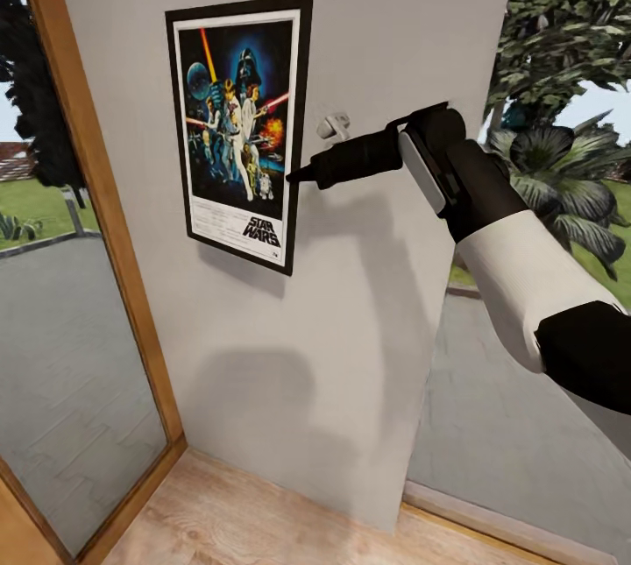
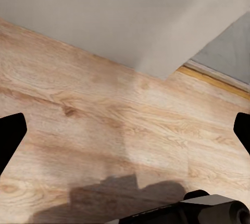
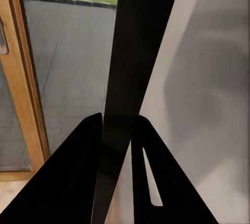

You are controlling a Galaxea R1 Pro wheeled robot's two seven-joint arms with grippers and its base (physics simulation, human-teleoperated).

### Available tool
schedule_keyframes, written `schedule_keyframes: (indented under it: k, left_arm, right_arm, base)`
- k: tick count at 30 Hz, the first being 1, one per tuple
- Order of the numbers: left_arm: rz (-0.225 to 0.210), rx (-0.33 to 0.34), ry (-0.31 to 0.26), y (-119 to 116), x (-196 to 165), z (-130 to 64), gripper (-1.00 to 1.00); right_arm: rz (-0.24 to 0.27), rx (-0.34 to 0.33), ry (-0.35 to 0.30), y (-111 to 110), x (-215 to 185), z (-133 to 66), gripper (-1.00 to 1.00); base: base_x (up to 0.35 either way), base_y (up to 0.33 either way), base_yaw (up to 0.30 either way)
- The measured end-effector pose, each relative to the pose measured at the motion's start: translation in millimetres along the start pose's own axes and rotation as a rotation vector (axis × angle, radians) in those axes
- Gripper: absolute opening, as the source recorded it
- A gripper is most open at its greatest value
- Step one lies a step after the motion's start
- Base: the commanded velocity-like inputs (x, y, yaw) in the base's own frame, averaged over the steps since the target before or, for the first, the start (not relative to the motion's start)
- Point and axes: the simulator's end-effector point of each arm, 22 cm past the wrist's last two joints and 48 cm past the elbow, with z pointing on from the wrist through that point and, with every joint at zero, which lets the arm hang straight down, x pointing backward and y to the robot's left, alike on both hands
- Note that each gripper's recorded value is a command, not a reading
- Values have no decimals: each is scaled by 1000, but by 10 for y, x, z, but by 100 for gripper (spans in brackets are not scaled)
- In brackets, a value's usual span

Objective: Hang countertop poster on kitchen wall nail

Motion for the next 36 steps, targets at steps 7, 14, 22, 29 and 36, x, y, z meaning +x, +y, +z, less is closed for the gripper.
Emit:
schedule_keyframes:
  k: [7, 14, 22, 29, 36]
  left_arm:
    - [0, 0, 0, 0, 0, 0, 100]
    - [0, 0, 0, 0, 0, 1, 100]
    - [0, 0, 0, 0, 0, -1, 100]
    - [-1, -1, -1, 3, -2, 0, 100]
    - [-1, -1, -1, 3, -2, 0, 100]
  right_arm:
    - [-3, -2, -3, 8, -8, -1, -100]
    - [-6, -3, -5, 16, -16, -2, -100]
    - [-8, -1, -7, 13, -23, -7, -100]
    - [-6, 0, -9, 0, -26, -17, -100]
    - [-5, -12, -14, 28, -38, -18, -100]
  base:
    - [209, 0, 0]
    - [27, 1, 0]
    - [139, 74, 0]
    - [24, 11, 0]
    - [2, 1, 0]
